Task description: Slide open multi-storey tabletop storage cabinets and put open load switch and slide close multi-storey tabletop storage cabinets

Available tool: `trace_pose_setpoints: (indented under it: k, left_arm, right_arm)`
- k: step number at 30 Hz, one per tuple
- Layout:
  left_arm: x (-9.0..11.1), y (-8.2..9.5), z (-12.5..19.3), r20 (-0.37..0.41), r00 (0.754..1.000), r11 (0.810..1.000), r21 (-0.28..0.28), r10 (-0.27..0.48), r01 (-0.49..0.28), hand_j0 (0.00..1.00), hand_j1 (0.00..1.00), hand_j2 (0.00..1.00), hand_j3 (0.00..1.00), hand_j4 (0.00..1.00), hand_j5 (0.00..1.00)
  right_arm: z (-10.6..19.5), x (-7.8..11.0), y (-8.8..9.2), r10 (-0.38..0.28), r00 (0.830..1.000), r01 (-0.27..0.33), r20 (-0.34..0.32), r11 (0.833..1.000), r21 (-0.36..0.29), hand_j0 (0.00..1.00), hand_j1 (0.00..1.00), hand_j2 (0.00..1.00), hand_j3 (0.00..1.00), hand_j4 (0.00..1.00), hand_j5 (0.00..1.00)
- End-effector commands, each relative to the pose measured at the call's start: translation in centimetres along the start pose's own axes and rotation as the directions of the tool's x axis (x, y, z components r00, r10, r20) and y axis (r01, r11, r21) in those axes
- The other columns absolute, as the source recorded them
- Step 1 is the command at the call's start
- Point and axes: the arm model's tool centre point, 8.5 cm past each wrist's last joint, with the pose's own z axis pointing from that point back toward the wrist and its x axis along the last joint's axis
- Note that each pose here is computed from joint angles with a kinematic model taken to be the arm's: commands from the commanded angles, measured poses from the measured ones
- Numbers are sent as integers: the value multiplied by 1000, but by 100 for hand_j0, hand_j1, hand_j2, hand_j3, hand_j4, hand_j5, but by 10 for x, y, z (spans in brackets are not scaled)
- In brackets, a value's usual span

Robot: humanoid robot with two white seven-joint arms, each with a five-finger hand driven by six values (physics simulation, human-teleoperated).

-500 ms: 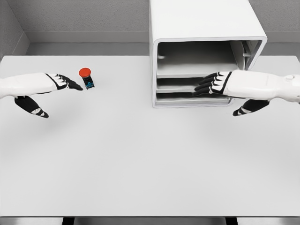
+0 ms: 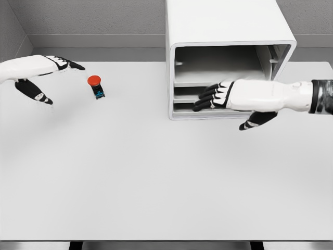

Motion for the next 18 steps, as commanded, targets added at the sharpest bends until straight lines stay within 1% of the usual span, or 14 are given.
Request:
trace_pose_setpoints:
  k: [1,2,3,4,6,7,8,9,11,12,13,14,17,18]
  left_arm:
    - [-15,-15,-17,-42,998,999,-14,44,-45,100,100,100,100,100,100]
    - [-16,-15,-28,-45,998,999,-21,40,-41,100,100,100,100,100,100]
    - [-16,-18,-37,-48,998,999,-26,47,-48,100,100,100,100,100,100]
    - [-15,-17,-46,-48,998,999,-29,43,-44,100,100,100,100,100,100]
    - [-13,-14,-54,-39,998,999,-25,43,-44,100,100,100,100,100,100]
    - [-11,-17,-62,-35,998,998,-28,55,-56,100,100,100,100,100,100]
    - [-11,-15,-70,-44,998,998,-41,36,-38,100,100,100,100,100,100]
    - [-10,-16,-79,-47,998,998,-47,38,-40,100,100,100,100,100,100]
    - [-10,-16,-90,-56,997,997,-53,44,-47,100,100,100,100,100,100]
    - [-9,-17,-96,-56,998,997,-70,40,-44,100,100,100,100,100,100]
    - [-8,-17,-101,-59,998,995,-88,34,-40,100,100,100,100,100,100]
    - [-7,-19,-106,-56,998,995,-93,40,-45,100,100,100,100,100,100]
    - [-4,-21,-110,-48,998,994,-98,39,-44,100,100,100,100,100,100]
    - [-5,-21,-109,-50,998,994,-98,39,-44,100,100,100,100,100,100]
  right_arm:
    - [-7,1,7,-17,1000,16,17,999,33,100,100,100,100,100,100]
    - [-12,3,5,-16,999,15,30,999,31,100,100,100,100,100,100]
    - [-16,3,4,-16,999,15,39,1000,27,100,100,100,100,100,100]
    - [-17,-2,4,-21,999,20,30,1000,23,100,100,100,100,100,100]
    - [-15,-11,3,-30,1000,30,5,999,18,100,100,100,100,100,100]
    - [-20,-14,3,-34,999,34,7,999,15,100,100,100,100,100,100]
    - [-22,-16,3,-38,999,38,6,999,14,100,100,100,100,100,100]
    - [-23,-15,1,-45,999,45,11,999,5,100,100,100,100,100,100]
    - [-19,-21,-1,-56,998,56,-5,998,2,100,100,100,100,100,100]
    - [-17,-22,-1,-70,998,70,-8,998,6,100,100,100,100,100,100]
    - [-16,-24,-1,-77,997,77,-13,997,3,100,100,100,100,100,100]
    - [-15,-25,-2,-83,996,83,-14,997,-3,100,100,100,100,100,100]
    - [-12,-30,-7,-92,995,91,-25,996,-20,100,100,100,100,100,100]
    - [-9,-35,-7,-97,994,96,-42,995,-23,100,100,100,100,100,100]
